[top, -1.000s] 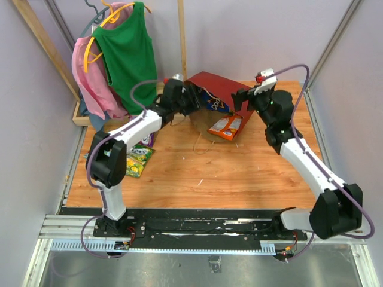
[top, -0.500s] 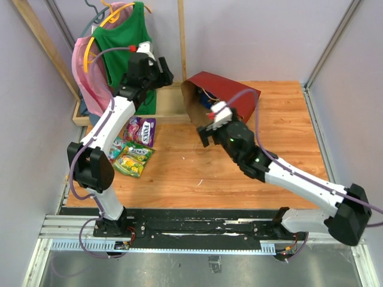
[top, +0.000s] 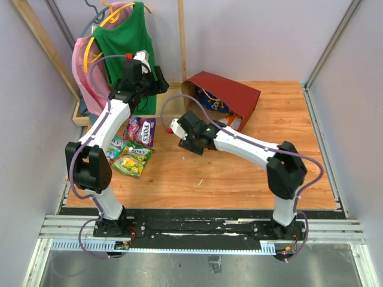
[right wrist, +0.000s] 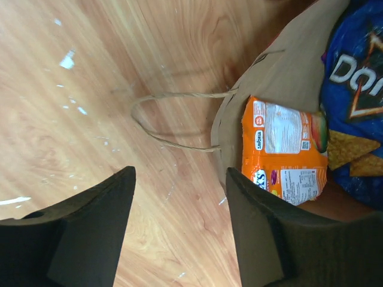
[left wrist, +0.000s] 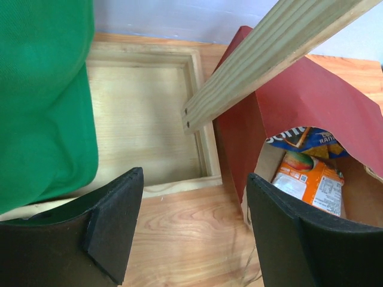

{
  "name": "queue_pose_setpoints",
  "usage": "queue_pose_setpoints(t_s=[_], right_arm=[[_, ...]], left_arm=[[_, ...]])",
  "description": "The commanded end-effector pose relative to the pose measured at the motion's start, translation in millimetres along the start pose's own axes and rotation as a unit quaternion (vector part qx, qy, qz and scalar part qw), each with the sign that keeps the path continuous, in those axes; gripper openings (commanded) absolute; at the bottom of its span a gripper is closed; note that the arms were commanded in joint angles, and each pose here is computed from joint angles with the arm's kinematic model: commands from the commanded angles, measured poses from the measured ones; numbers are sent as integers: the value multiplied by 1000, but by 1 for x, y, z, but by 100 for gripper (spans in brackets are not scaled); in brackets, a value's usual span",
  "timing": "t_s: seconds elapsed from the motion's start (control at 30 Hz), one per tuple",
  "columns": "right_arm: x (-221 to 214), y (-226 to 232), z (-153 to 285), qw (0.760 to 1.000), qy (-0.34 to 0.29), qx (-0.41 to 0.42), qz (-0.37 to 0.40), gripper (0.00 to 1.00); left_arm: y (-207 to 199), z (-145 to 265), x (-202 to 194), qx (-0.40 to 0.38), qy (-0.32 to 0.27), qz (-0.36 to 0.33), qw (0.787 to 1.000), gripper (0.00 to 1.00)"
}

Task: Take the snacks out of the paper bag
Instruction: Pick up the snack from the paper bag.

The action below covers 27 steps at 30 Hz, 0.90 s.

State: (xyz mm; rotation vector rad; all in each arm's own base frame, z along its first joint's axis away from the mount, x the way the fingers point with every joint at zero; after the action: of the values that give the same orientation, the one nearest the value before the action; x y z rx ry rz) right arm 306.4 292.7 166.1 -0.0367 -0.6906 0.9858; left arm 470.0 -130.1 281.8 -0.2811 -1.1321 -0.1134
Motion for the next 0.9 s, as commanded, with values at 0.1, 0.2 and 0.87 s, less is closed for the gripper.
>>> queue_pose_setpoints(t_s=[0.1,0.2,0.87], right_arm=[[-16,-38,-44,987,94,-123,46,61],[-19,-51,-56,981,106,-153,49,59],[-52,-80,-74,979,119,-166,7,52]], left_arm=[[6,9,15,-10,-31,-7,999,74],[10,9,15,-8,-31,-5,999,74],[16,2,10,-8,-26,8,1000,74]])
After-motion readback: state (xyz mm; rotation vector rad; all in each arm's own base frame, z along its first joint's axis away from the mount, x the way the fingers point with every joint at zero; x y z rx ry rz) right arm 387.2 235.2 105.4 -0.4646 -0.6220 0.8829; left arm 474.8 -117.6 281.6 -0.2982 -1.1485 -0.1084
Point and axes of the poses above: each gripper's point midway between its finger pads, its own z axis back along the fingers, its own y axis along the line the jaws close on, x = y × z, the point moved 4 cm from there along z, back along the fingers, and after that the axes turned 12 degrees about -z, right-handed, at the moved point
